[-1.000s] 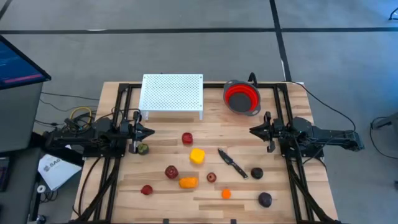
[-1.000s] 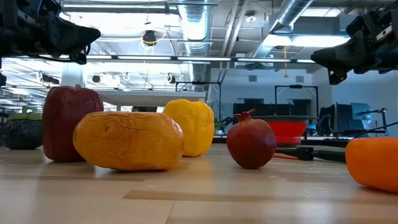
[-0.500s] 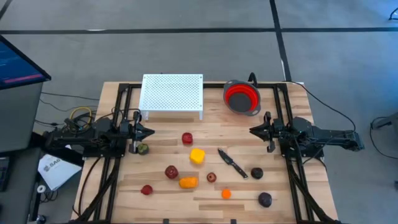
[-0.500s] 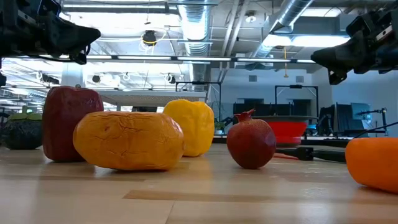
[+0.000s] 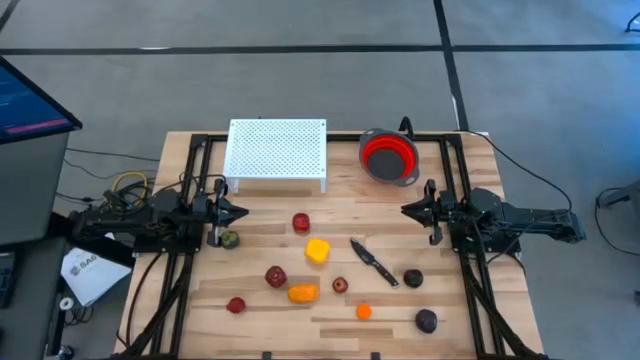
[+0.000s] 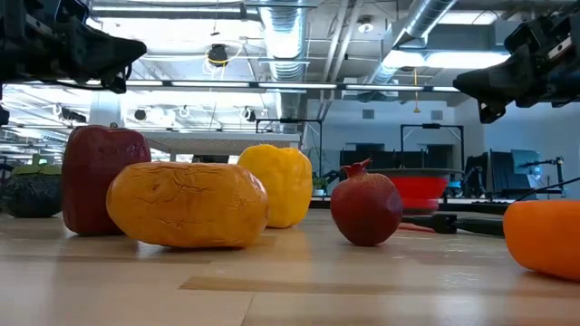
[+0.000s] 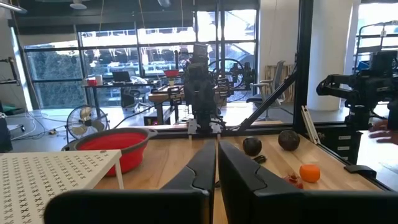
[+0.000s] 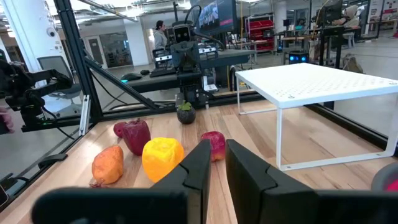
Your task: Pick & Place Fruit
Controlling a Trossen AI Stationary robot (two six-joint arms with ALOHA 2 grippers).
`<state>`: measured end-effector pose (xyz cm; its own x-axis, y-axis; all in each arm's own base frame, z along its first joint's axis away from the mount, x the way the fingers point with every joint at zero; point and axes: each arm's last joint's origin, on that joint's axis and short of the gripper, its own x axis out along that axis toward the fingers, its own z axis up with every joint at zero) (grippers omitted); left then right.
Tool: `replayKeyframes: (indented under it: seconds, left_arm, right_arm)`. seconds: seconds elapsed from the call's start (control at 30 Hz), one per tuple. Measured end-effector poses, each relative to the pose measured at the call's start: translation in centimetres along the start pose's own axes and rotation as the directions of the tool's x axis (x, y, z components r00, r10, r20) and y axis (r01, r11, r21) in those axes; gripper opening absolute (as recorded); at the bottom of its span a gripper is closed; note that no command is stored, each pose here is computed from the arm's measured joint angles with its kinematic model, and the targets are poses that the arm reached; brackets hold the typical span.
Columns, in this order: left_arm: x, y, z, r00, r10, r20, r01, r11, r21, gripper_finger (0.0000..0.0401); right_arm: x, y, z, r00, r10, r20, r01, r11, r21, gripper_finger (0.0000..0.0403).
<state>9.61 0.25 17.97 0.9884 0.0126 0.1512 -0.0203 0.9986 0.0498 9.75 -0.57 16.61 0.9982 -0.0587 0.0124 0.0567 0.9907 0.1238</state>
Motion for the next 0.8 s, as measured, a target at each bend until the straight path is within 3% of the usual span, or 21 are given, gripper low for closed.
replayKeyframes:
  seconds: [0.3,0.43,0.53,0.7,0.8]
  left_arm:
    - [0.0,0.0,0.0,1.000,0.000,0.003,0.000,1.000,0.000,0.0012]
    - [0.0,0.0,0.1,1.000,0.001,0.010,-0.001,1.000,0.000,0.0012]
    - [0.0,0.0,0.1,1.000,0.001,0.015,-0.001,1.000,0.000,0.0012]
    - [0.0,0.0,0.2,1.000,0.001,0.018,-0.001,1.000,0.000,0.0012]
    - [0.0,0.0,0.2,1.000,0.001,0.022,-0.001,1.000,0.000,0.0012]
  right_arm:
    - [0.0,0.0,0.0,1.000,-0.001,0.002,0.001,1.000,-0.004,0.0043]
    - [0.0,0.0,0.4,0.999,-0.004,0.045,0.007,0.998,-0.069,0.0044]
    - [0.0,0.1,0.9,0.996,0.002,0.091,-0.003,1.000,0.015,0.0043]
    - [-0.5,0.0,3.5,0.926,-0.100,0.363,0.042,0.986,0.162,0.0043]
    - [0.3,-0.4,3.9,0.924,-0.212,0.319,0.159,0.970,0.184,0.0043]
